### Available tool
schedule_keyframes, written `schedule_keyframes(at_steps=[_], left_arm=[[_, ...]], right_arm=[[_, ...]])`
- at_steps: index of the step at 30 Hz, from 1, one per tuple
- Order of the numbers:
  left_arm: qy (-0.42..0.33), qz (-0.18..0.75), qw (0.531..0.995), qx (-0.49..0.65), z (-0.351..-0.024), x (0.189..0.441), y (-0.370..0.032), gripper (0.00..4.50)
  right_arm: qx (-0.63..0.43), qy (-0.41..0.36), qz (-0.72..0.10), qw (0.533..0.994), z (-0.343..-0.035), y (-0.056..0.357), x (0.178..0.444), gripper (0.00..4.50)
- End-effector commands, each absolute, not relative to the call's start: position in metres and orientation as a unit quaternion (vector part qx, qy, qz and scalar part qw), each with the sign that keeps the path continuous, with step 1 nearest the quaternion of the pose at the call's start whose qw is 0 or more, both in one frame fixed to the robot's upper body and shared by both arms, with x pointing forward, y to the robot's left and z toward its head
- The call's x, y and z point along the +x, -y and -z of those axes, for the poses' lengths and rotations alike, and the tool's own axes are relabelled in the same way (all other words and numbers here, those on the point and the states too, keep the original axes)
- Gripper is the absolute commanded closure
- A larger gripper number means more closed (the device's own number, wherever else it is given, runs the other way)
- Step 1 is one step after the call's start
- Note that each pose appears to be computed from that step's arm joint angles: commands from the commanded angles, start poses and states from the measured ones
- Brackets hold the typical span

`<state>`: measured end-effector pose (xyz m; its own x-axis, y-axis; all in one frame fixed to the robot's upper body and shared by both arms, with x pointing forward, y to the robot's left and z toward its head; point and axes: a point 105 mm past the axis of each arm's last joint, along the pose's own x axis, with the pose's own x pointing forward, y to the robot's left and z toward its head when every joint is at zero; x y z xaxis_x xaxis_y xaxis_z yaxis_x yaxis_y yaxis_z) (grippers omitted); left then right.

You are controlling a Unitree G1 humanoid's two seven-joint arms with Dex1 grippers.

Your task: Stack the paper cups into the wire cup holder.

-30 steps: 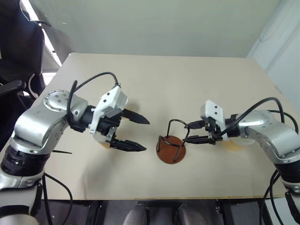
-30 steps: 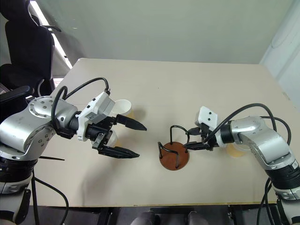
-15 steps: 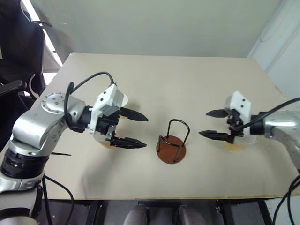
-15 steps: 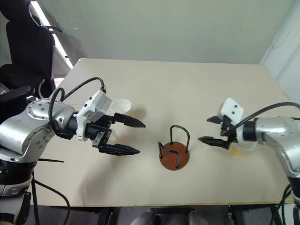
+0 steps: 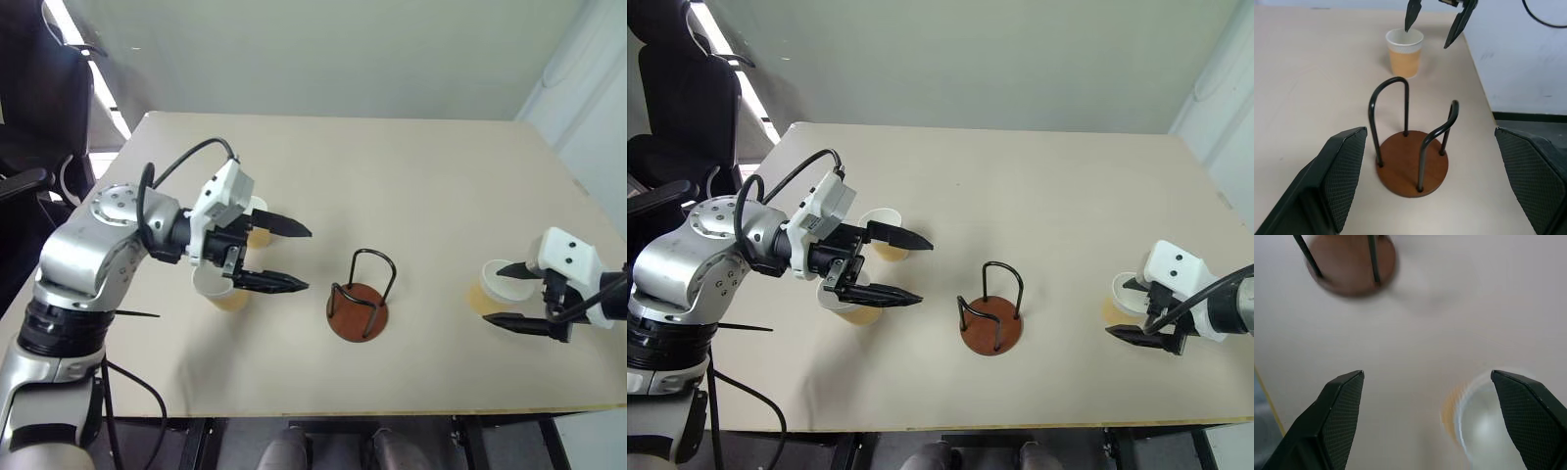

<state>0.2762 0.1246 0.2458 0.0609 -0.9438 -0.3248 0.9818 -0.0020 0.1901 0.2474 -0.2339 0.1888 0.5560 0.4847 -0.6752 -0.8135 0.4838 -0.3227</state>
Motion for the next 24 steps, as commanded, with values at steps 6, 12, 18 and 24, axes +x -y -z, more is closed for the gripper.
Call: schedule_keyframes(at_steps=[6,12,18,24], left_arm=[[-0.028,0.694,0.688,0.212,-0.259,0.267,-0.126,0.00],[-0.033,0.675,0.695,0.245,-0.257,0.268,-0.134,0.00],[-0.055,0.663,0.682,0.305,-0.245,0.267,-0.144,0.00],[-0.048,0.653,0.689,0.310,-0.251,0.270,-0.146,0.00]], right_arm=[[-0.371,-0.255,-0.379,0.808,-0.187,0.250,0.261,0.25],[-0.382,-0.265,-0.404,0.788,-0.170,0.245,0.271,0.25],[-0.391,-0.274,-0.419,0.772,-0.157,0.241,0.280,1.13],[-0.393,-0.277,-0.427,0.765,-0.155,0.240,0.283,3.33]])
